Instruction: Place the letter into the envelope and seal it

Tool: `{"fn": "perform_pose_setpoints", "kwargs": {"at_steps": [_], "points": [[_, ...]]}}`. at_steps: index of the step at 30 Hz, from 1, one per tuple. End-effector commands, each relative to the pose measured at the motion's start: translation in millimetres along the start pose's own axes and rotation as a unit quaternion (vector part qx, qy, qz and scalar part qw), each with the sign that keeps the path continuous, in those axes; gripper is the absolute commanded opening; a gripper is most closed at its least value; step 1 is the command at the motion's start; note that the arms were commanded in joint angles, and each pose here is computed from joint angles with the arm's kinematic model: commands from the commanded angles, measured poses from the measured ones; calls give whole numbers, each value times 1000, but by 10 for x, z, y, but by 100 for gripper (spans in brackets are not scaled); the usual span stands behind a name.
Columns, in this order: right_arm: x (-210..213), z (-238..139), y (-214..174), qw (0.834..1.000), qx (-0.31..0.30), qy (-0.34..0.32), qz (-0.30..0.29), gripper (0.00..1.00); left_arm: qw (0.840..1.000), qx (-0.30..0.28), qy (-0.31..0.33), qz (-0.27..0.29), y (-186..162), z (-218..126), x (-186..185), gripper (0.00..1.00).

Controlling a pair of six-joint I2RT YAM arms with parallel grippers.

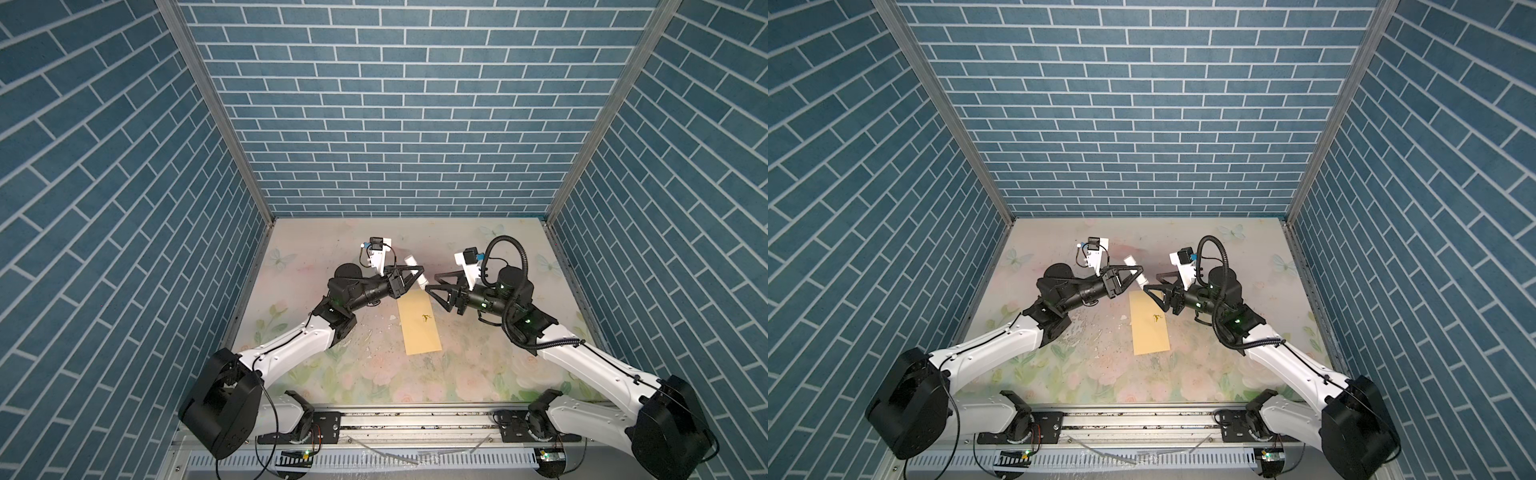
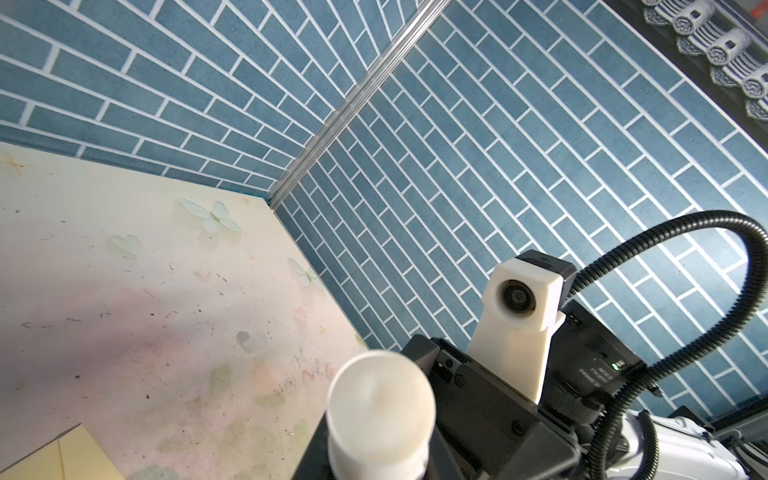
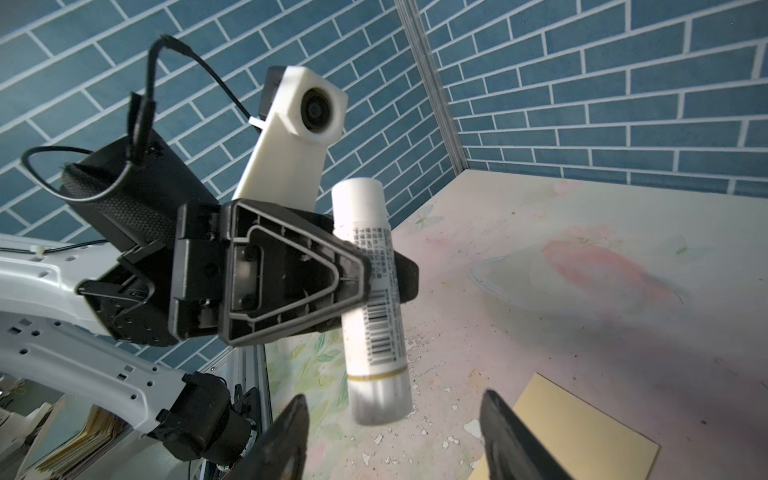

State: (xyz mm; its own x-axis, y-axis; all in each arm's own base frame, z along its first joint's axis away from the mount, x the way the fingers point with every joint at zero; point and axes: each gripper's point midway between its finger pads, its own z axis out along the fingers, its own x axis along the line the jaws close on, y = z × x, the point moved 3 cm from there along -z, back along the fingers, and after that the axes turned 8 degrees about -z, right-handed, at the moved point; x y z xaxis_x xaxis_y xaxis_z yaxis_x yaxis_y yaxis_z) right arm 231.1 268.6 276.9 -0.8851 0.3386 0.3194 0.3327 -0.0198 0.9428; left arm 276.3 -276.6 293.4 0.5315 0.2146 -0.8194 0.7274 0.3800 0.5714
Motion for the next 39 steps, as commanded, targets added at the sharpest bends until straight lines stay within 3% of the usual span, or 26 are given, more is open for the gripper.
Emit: {"fn": "perform_pose_setpoints", "kwargs": {"at_steps": [1, 9, 16, 23, 27, 33, 39], "points": [[103, 48, 29, 998, -3, 53, 18, 57, 999, -11, -31, 12, 95, 2, -159, 0], [122, 134, 72, 996, -13, 86, 34, 38, 999, -12, -32, 12, 95, -7, -171, 0], [88, 183, 96, 995, -19, 87, 37, 37, 1000, -11, -25, 8, 66, -18, -119, 0], [-23, 263, 120, 997, -17, 62, 50, 11, 1000, -7, -6, 11, 55, -6, -61, 0], [-132, 263, 158, 999, -18, 16, 46, 0, 1000, -9, 0, 12, 42, -11, -21, 0], [-342, 147, 145, 990, 7, -141, 0, 0, 1000, -10, 13, 11, 22, -9, 51, 0], [-396, 89, 156, 934, 65, -328, -124, 0, 1000, -8, 19, 9, -2, 34, 108, 0]]}}
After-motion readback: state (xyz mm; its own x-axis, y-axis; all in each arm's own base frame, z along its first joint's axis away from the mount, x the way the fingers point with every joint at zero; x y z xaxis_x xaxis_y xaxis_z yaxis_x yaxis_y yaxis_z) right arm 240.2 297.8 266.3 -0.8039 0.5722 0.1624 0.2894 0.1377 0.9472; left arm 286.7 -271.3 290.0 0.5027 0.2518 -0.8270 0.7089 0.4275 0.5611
